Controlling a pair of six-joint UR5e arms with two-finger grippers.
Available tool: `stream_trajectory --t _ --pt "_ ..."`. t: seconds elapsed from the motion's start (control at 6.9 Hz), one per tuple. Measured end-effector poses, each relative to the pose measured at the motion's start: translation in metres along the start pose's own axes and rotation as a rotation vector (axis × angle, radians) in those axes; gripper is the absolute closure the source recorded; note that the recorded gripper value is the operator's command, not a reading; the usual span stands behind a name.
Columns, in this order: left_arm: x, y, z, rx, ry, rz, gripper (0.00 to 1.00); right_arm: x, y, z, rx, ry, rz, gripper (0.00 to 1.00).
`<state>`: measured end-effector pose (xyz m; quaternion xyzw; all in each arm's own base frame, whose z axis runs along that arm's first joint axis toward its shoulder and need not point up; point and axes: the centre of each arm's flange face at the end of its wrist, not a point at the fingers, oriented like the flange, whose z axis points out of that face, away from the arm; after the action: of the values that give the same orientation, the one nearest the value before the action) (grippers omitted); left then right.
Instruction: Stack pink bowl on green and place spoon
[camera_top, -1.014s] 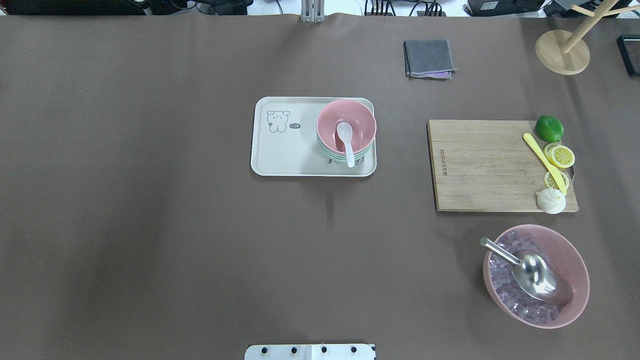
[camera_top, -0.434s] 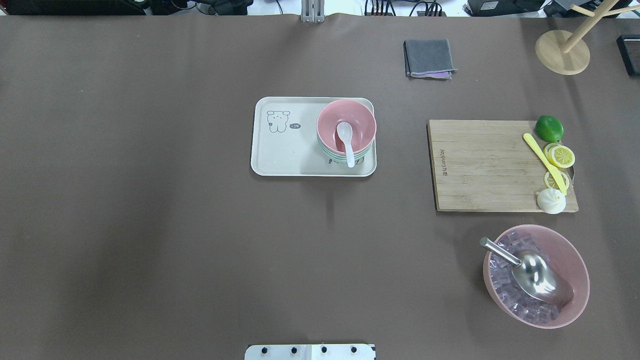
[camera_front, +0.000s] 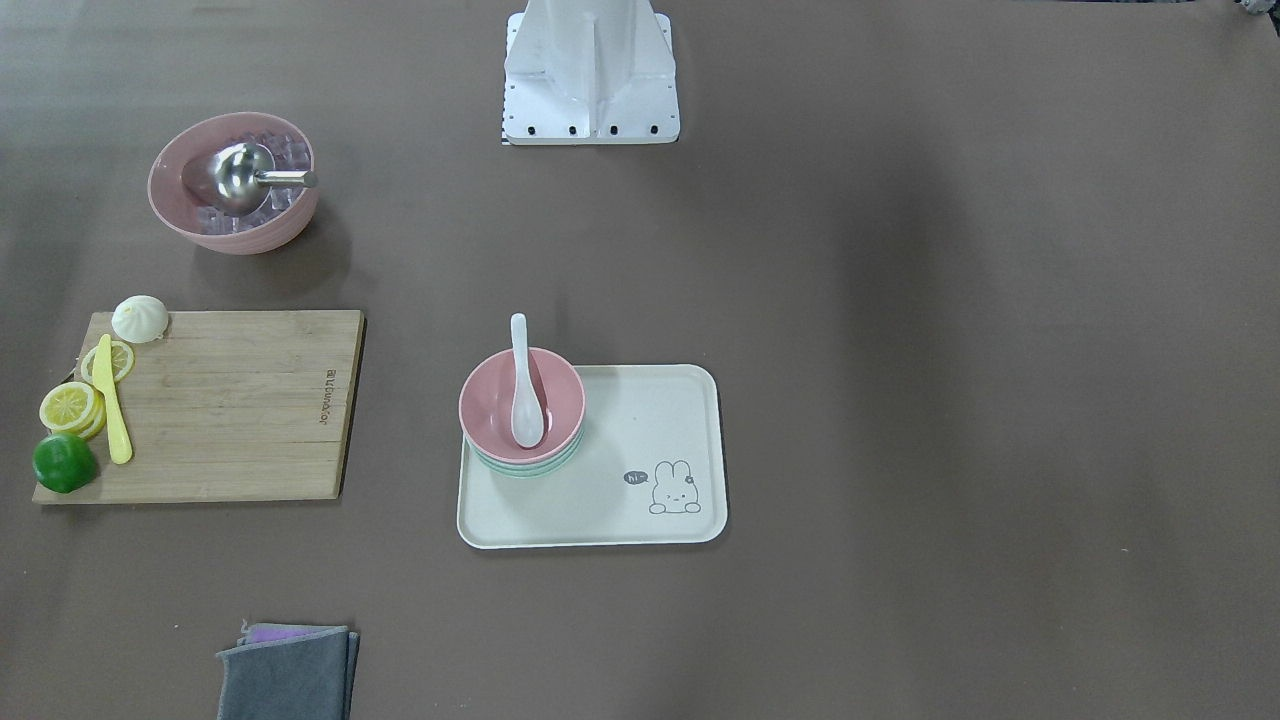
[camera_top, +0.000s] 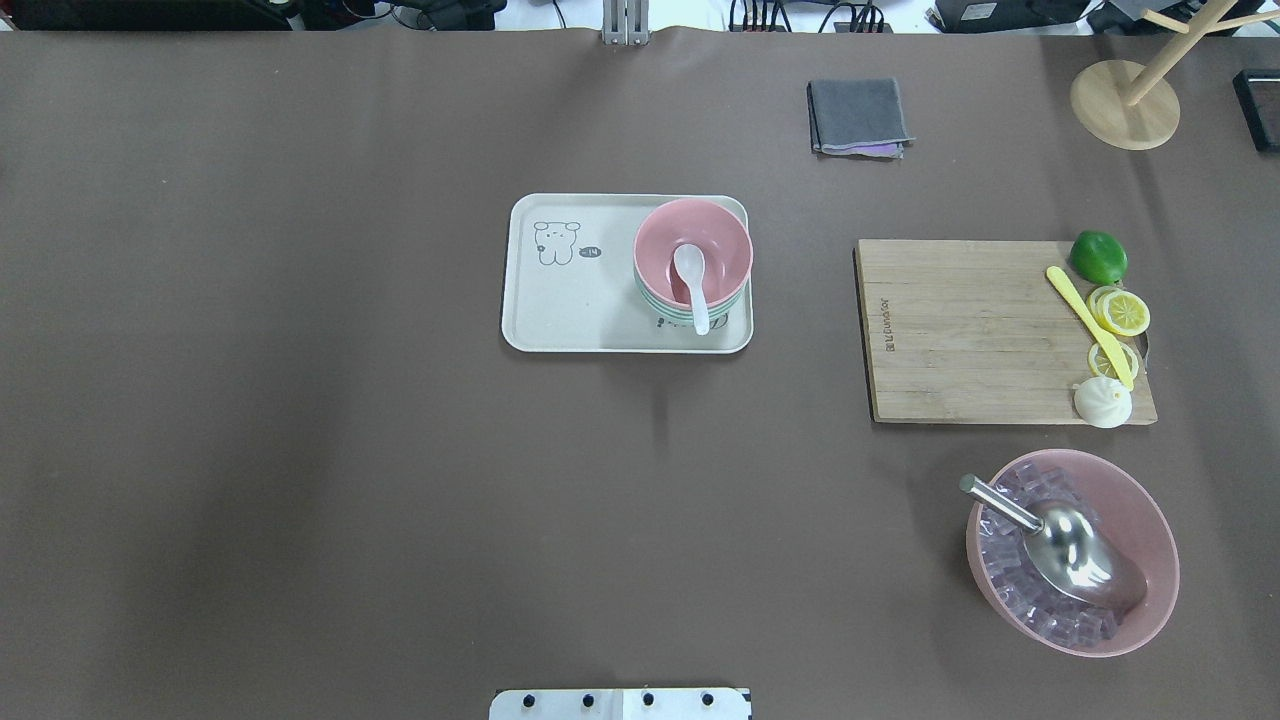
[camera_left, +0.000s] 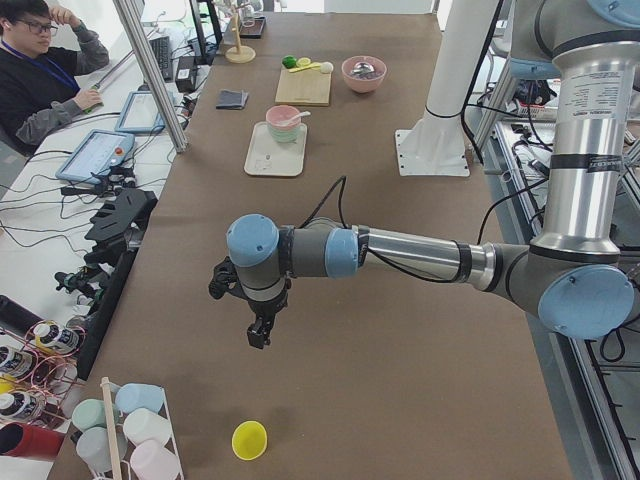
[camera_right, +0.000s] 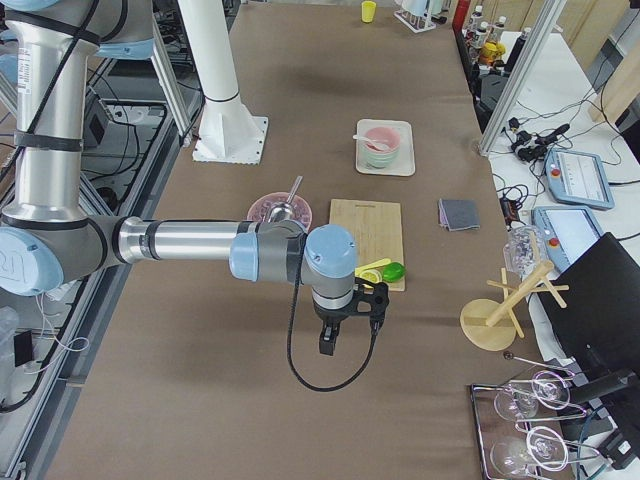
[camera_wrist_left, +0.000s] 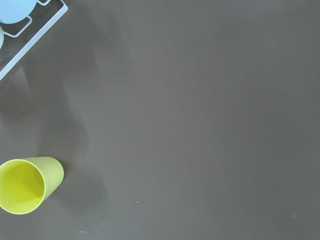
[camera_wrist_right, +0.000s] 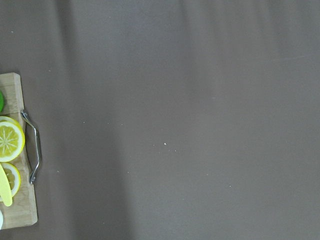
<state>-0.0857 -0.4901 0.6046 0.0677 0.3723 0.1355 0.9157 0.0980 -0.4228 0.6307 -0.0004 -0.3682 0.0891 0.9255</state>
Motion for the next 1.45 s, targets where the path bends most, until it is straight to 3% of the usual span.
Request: stream_trajectory --t 1.45 --pt "-0.001 0.006 0.002 0.012 -0.011 0.009 0.01 -0.025 -0.003 0.018 -0.029 -0.011 -0.041 0.0"
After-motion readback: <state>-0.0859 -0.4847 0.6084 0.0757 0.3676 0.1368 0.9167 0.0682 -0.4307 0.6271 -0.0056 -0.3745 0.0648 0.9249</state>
